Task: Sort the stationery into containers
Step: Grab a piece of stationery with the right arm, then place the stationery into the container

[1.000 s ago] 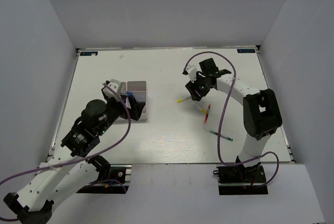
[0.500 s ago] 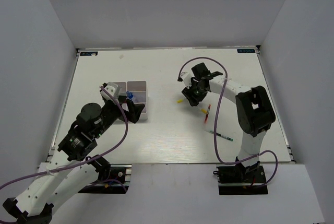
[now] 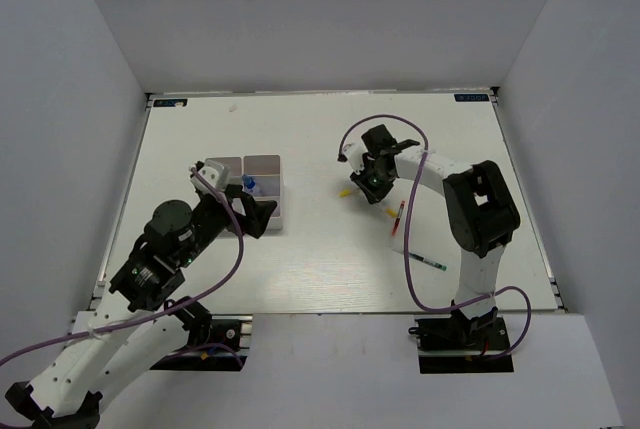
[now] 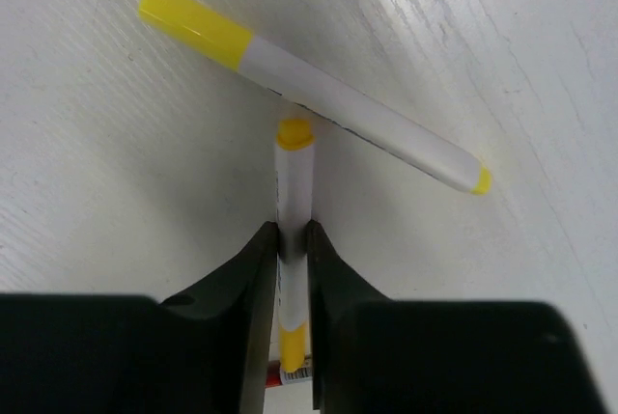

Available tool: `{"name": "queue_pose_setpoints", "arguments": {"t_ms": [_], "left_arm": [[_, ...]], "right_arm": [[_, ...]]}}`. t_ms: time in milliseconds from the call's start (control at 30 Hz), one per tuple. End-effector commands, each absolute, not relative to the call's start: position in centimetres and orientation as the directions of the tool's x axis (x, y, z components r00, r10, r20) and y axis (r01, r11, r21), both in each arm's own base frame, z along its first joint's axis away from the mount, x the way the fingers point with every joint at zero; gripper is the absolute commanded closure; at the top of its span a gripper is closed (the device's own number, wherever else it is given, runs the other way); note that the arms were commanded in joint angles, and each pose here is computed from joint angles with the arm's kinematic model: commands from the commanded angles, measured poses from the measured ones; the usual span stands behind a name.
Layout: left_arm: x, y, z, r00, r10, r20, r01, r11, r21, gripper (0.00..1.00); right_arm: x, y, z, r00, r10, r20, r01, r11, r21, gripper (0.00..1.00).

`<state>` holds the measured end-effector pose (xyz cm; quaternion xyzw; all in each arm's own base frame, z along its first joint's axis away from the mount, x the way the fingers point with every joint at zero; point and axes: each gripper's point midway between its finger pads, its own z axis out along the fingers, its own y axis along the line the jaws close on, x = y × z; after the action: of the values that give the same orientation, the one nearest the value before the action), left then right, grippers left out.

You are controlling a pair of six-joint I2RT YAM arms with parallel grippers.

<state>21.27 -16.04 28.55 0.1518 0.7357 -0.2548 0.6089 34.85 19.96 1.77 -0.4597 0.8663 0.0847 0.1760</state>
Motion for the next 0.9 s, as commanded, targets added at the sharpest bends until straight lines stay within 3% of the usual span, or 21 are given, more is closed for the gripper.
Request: {"name": "queue_pose_setpoints", "arguments": {"t_ms": [0, 33, 133, 200, 433, 700, 867], "left_arm": [[21.1, -16.0, 29.2, -0.185, -0.096, -0.978, 0.545, 0.818, -0.183, 0.0], [21.0, -15.9, 29.4, -0.178, -0.101, -0.979, 0.546, 0.817, -0.184, 0.0], [20.9, -15.8, 29.6, -0.17, -0.107, -0.98, 0.547, 0.816, -0.184, 0.0], [20.7, -15.6, 29.9, -0.162, -0.113, -0.98, 0.549, 0.815, -0.185, 0.0], [19.1, -14.9, 32.0, -0.067, -0.173, -0.983, 0.584, 0.791, -0.179, 0.0], [16.9, -14.5, 34.7, 0.064, -0.245, -0.967, 0.656, 0.741, -0.144, 0.0], [15.9, -14.6, 35.3, 0.1, -0.267, -0.958, 0.689, 0.714, -0.128, 0.0]], "right_arm": [[33.8, 20.0, 1.1, -0.52, -0.787, -0.33, -0.837, 0.546, 0.016, 0.83], [33.1, 20.2, 1.4, -0.511, -0.797, -0.321, -0.848, 0.528, 0.041, 0.91], [32.7, 21.8, 3.0, -0.477, -0.798, -0.368, -0.871, 0.484, 0.079, 1.0], [32.1, 22.8, 4.4, -0.444, -0.806, -0.391, -0.891, 0.444, 0.098, 1.0], [31.4, 30.1, 15.7, -0.213, -0.732, -0.647, -0.972, 0.226, 0.064, 1.0], [28.3, 39.2, 23.5, 0.021, -0.585, -0.811, -0.999, -0.042, 0.005, 1.0], [25.9, 44.5, 25.1, 0.108, -0.518, -0.849, -0.985, -0.171, -0.021, 1.0]]}}
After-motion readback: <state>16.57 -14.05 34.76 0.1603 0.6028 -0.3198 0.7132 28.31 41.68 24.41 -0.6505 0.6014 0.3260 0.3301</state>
